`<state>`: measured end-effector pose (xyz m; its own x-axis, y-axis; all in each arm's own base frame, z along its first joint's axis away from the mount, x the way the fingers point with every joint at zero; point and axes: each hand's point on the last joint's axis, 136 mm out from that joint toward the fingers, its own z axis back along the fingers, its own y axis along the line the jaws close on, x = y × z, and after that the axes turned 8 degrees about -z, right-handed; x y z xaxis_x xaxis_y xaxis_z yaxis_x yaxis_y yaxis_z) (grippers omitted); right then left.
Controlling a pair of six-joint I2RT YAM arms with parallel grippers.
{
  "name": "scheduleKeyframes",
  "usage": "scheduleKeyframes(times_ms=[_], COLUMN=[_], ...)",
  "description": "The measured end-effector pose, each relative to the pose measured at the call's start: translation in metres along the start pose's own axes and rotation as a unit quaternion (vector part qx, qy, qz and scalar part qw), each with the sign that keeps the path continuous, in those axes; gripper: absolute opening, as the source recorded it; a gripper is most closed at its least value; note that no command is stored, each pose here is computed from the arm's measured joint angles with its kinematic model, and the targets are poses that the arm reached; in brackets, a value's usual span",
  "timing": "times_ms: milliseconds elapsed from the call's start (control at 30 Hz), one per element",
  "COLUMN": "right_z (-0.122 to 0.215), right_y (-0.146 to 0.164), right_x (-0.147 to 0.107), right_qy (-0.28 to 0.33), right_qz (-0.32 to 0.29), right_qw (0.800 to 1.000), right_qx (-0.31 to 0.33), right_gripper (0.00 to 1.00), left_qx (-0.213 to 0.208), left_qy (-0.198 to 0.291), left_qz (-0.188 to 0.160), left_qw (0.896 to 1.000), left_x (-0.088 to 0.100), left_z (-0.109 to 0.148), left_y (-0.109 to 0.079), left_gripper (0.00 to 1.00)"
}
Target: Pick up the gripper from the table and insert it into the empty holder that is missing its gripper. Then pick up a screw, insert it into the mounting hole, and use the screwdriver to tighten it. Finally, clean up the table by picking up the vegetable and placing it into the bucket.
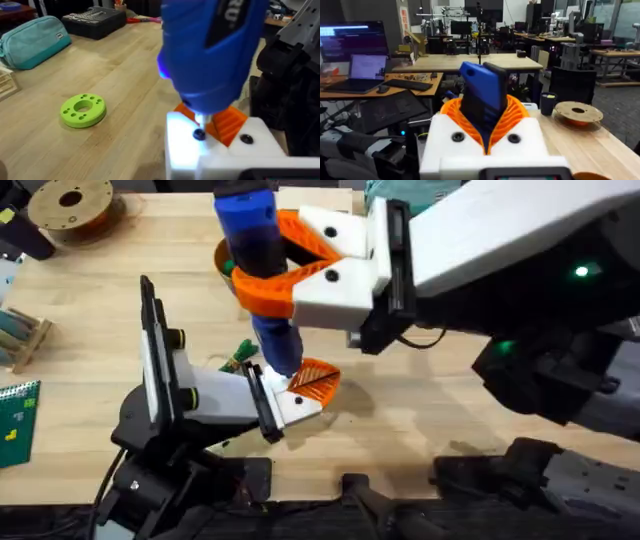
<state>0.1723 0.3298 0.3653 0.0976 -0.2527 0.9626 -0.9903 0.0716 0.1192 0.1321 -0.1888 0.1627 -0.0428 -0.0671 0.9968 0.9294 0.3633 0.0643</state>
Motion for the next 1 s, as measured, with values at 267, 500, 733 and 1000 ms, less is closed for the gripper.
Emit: scheduleKeyframes(times_ms=[267,500,733,1000], right_z=[-0.002,-0.002,-0.002,0.0], right_y=[-0.005,-0.005,-0.005,-0.007], right_x=[-0.006,-0.006,-0.006,0.007], right_qy=[0.005,0.005,0.005,-0.024], right_qz=[-0.008,-0.008,-0.008,0.001], right_qw=[1.0,1.0,1.0,1.0], right_qx=[-0.004,-0.004,-0.004,0.0], right_gripper=[0.032,0.032,0.032,0.032], left_qx=[0.0,0.0,0.0,0.0], left_qy=[0.0,0.0,0.0,0.0], left_qz=[0.002,0.002,0.002,0.002], left_qw=[1.0,1.0,1.0,1.0], left_x=[0.0,0.0,0.0,0.0], left_z=[0.0,0.0,0.0,0.0], left_y=[0.0,0.0,0.0,0.0], left_gripper=[0.006,0.006,0.006,0.006])
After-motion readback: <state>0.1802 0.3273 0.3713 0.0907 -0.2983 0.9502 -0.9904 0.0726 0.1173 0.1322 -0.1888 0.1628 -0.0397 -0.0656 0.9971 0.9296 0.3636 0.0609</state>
